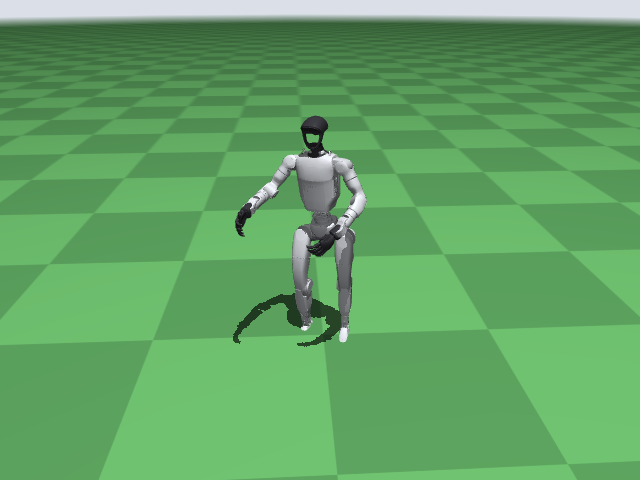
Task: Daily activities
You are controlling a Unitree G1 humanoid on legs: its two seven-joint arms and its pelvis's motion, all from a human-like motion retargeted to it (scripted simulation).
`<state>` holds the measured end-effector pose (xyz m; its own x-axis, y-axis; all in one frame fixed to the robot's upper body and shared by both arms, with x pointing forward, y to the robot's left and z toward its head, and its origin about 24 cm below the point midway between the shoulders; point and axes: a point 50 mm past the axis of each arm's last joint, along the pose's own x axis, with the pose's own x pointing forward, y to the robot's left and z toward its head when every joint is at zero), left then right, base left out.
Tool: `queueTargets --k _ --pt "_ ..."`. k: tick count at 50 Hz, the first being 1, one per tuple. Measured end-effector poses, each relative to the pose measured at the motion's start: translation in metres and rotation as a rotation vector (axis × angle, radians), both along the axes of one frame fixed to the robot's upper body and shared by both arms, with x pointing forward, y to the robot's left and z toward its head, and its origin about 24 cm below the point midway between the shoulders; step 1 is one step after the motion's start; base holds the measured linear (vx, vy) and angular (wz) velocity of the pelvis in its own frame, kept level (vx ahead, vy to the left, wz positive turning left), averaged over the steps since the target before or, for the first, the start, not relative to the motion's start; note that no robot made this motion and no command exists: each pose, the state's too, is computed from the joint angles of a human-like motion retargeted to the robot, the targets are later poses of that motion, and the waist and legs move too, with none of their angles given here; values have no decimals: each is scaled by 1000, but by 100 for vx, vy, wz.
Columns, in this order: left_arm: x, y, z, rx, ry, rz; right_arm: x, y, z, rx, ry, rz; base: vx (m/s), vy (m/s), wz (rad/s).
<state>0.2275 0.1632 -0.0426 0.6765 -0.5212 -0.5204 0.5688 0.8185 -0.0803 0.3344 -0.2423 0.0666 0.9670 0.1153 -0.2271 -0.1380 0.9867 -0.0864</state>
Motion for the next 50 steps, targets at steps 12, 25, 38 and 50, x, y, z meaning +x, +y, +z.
queueTargets --k 12,25,38,50 --pt "4 4 44 -96 -143 -29 -78 62 -88 245 385 413 1 0 3" --pt "56 5 44 26 -38 -99 -47 55 -110 49 733 461 0 0 0" --pt "21 -19 2 -91 146 -140 -46 93 -104 159 652 578 0 0 2" --pt "17 -64 174 -513 -566 -308 -121 130 -123 635 603 610 1 1 6"
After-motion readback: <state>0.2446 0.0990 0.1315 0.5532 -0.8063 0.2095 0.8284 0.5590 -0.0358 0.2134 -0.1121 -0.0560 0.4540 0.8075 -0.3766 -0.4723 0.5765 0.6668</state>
